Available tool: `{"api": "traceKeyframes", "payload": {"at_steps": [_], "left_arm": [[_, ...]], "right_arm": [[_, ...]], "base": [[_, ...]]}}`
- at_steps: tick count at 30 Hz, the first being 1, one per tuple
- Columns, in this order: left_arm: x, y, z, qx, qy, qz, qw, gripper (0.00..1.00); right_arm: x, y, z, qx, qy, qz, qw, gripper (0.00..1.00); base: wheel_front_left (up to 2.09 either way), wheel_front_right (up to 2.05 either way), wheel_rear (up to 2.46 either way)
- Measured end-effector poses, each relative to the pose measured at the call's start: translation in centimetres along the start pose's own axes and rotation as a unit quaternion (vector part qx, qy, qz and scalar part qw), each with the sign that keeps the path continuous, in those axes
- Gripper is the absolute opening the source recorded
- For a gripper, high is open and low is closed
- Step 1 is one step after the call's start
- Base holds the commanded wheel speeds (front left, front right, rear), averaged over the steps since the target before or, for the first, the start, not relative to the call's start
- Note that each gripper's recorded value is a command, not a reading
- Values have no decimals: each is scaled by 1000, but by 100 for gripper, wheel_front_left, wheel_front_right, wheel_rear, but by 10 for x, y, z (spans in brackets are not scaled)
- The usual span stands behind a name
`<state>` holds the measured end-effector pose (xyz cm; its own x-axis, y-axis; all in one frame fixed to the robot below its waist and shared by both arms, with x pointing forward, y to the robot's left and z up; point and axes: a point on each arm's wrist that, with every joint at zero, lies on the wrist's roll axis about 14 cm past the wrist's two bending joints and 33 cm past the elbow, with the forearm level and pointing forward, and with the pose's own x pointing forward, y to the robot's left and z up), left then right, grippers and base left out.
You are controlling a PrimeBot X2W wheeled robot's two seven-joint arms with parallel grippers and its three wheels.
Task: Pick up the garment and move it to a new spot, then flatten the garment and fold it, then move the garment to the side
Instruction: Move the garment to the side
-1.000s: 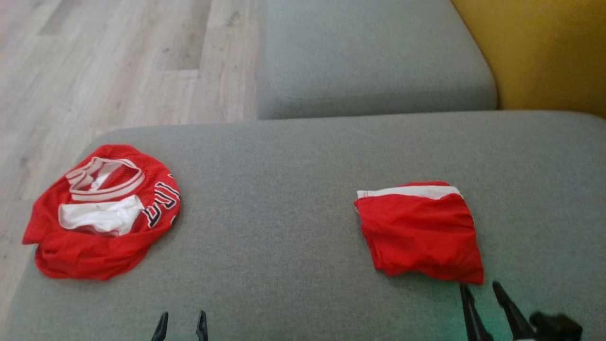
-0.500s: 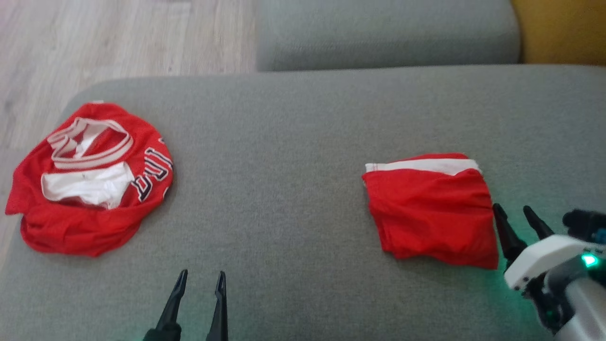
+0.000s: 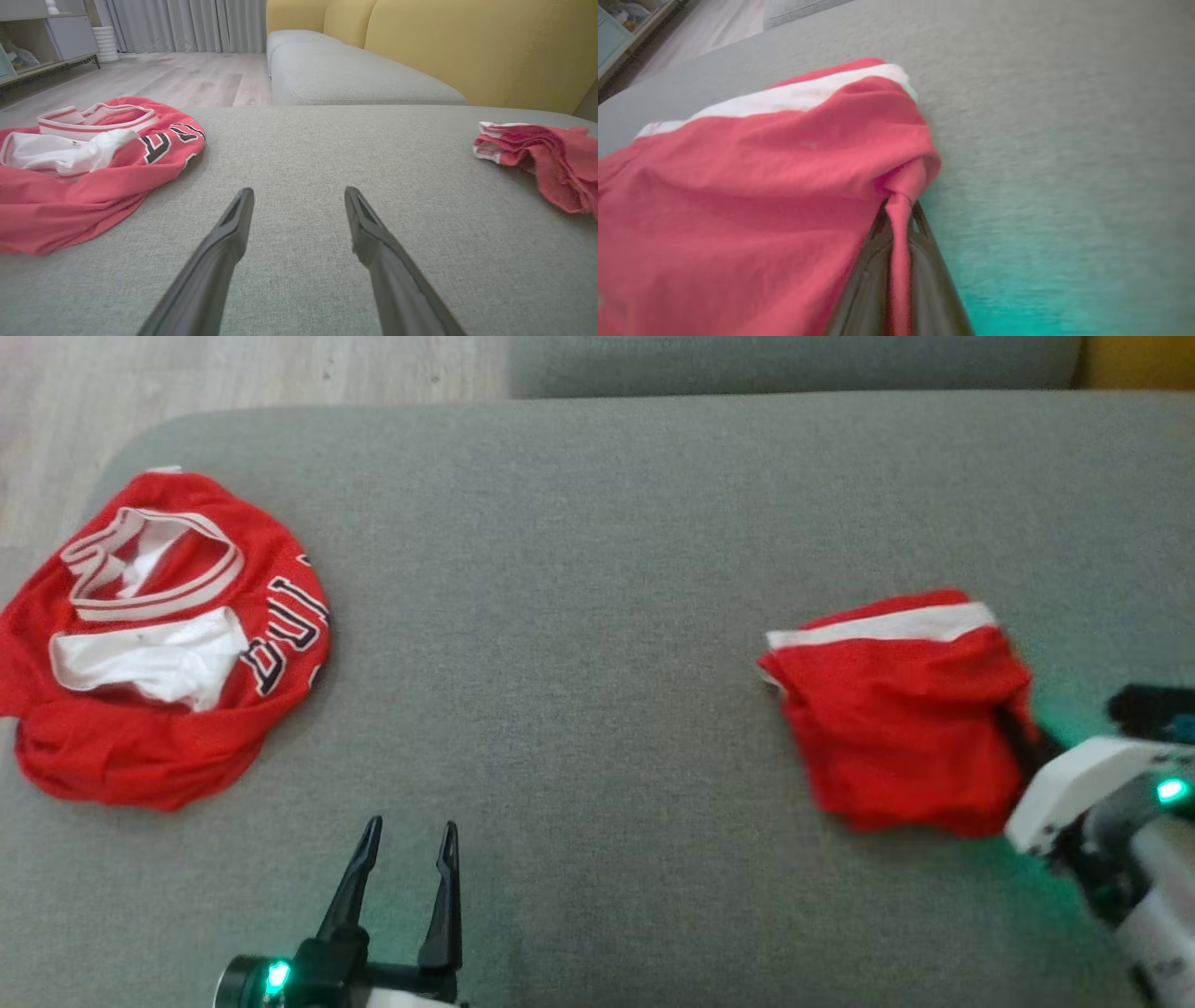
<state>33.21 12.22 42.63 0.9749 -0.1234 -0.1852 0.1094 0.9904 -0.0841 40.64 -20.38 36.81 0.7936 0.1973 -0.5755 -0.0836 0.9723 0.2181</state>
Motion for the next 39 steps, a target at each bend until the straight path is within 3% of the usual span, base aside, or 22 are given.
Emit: {"api": "traceKeyframes", "payload": {"at_steps": [6,13,19,26,27,28,29,34,39], "left_arm": [[23,-8,1,-2,0,-18,1000,100],[63,-24,-5,-4,7,-55,998,100],[93,-31,-11,-4,8,-74,997,100],[109,-39,-18,-6,12,-87,996,100],[110,-39,-16,-5,9,-88,996,100],[110,-38,-14,-2,6,-87,996,100],[110,-38,-12,1,4,-88,996,100],[103,-33,3,8,-13,-80,997,100],[79,-27,14,7,-21,-65,998,100]], "right_arm": [[-3,-72,41,-56,-21,-74,996,0],[-5,-154,97,-112,-37,-165,979,0],[-15,-209,94,-118,-8,-238,964,0],[-28,-241,92,-137,1,-288,948,0],[-30,-243,96,-147,-3,-293,945,28],[-31,-245,99,-156,-6,-296,942,76],[-33,-245,103,-166,-10,-299,940,100],[-42,-235,121,-208,-52,-297,931,100],[-32,-191,110,-188,-84,-257,944,100]], "base": [[0,0,0],[0,0,0],[0,0,0],[0,0,0],[0,0,0],[0,0,0],[0,0,0],[0,0,0],[0,0,0]]}}
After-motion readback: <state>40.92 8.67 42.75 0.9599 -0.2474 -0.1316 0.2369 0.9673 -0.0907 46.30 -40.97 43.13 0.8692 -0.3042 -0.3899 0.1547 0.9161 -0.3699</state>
